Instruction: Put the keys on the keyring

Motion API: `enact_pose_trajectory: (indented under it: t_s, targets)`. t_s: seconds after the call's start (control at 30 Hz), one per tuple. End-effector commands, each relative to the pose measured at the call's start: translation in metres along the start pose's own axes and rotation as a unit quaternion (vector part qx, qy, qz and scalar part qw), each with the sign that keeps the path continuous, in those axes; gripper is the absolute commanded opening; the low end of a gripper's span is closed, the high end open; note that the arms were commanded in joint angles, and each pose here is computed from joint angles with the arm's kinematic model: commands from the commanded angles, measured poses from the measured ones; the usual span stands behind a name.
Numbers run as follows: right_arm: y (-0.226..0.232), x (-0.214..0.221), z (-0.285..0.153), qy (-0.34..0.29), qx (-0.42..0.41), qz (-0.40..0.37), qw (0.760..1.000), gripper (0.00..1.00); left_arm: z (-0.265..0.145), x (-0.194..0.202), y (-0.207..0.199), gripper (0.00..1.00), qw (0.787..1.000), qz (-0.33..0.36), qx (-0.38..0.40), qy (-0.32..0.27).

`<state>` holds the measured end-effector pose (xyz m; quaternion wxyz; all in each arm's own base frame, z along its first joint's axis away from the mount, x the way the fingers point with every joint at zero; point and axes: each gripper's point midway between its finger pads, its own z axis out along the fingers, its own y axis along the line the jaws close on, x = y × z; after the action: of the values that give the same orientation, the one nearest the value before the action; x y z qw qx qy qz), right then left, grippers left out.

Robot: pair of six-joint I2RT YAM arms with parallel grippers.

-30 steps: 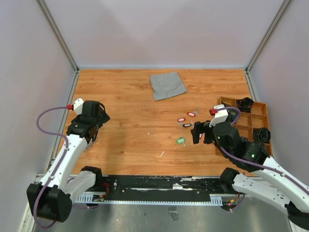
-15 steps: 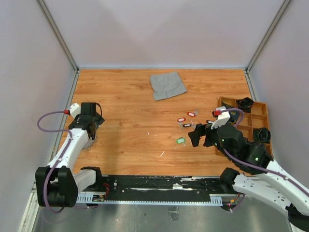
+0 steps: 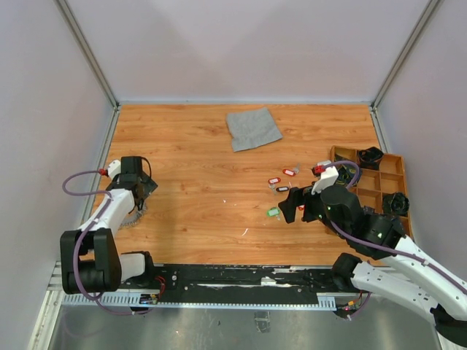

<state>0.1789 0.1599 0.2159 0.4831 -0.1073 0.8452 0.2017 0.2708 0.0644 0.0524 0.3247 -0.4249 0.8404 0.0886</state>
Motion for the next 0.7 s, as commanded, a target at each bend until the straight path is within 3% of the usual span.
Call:
enact_pose_trajectory:
  t_s: [0.0,0.5,0.67]
  targets:
    - [0.012,-0.002,0.002,-0.006,-0.025,0.02,0.999,0.99,0.006,0.004,-0.008,0.87,1.0,0.01,0.023,0.011]
    - [0.016,-0.001,0.008,-0.006,-0.029,0.025,0.999,0.99,0.021,0.043,-0.025,0.79,0.991,0.06,0.071,0.093]
    - [0.017,0.0,0.01,-0.004,-0.03,0.025,0.999,0.99,0.012,0.052,-0.039,0.78,0.987,0.083,0.098,0.092]
